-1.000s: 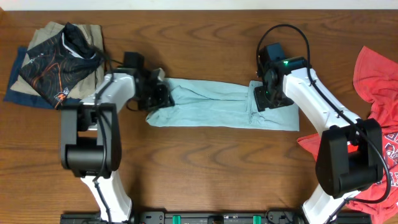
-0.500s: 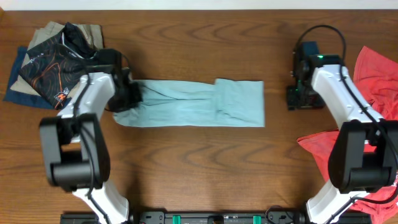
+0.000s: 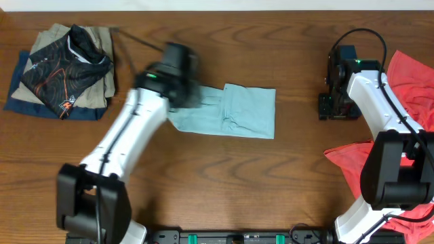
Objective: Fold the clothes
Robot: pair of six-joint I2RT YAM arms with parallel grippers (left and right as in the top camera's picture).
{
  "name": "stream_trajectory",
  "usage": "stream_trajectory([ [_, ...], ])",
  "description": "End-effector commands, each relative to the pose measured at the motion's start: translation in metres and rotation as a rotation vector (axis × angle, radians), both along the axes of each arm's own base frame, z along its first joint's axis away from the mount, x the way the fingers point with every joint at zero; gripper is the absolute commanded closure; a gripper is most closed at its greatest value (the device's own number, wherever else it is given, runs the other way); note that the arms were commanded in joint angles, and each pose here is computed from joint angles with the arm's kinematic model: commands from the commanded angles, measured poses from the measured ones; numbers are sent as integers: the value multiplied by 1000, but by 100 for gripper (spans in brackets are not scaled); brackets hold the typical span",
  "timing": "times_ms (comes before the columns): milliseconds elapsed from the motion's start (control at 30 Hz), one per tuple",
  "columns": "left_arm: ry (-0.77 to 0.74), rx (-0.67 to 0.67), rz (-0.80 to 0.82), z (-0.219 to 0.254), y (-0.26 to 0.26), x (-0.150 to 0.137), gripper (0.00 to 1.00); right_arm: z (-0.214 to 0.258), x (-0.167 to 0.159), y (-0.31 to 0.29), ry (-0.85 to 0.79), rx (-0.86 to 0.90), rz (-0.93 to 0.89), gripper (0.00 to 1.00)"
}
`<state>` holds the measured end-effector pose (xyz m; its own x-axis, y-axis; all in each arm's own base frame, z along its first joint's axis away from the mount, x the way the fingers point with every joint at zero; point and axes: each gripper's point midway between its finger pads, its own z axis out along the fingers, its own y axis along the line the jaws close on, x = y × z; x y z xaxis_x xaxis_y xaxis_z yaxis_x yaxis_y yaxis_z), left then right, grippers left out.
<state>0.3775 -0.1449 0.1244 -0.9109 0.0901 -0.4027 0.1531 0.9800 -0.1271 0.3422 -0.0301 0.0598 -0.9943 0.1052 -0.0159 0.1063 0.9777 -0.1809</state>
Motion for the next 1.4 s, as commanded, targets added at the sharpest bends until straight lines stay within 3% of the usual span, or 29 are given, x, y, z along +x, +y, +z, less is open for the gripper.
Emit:
stream_trajectory([
  [0, -42, -13, -102, 4, -48, -7, 94, 6, -2, 0, -11, 7, 1, 48],
  [167, -70, -30, -210, -7, -97, -15, 94, 6, -3, 1, -7, 8, 1, 49],
  [433, -81, -40, -282, -22, -131, -21, 94, 6, -3, 2, -5, 14, 1, 48],
  [767, -87, -92, -230, -22, -146, -21, 93, 4, -3, 11, -5, 72, 20, 48],
  [800, -84, -103, -221, -24, -148, -20, 91, 4, -3, 13, -5, 80, 20, 48],
  [900, -49, -216, -267, -26, -172, -25, 71, 4, -3, 15, -5, 90, 21, 48],
  [1000, -34, -375, -368, -16, -204, -33, 44, 4, -2, 18, -8, 99, 25, 48],
  [1100, -77, -456, -477, 1, -221, -36, 39, 3, 0, 23, -16, 125, 29, 48],
  [1200, -142, -432, -503, 13, -210, -24, 37, 3, 0, 28, -14, 141, 52, 47],
  [1367, -201, -392, -379, 36, -154, 10, 37, 5, 3, 65, -24, 306, 225, 46],
])
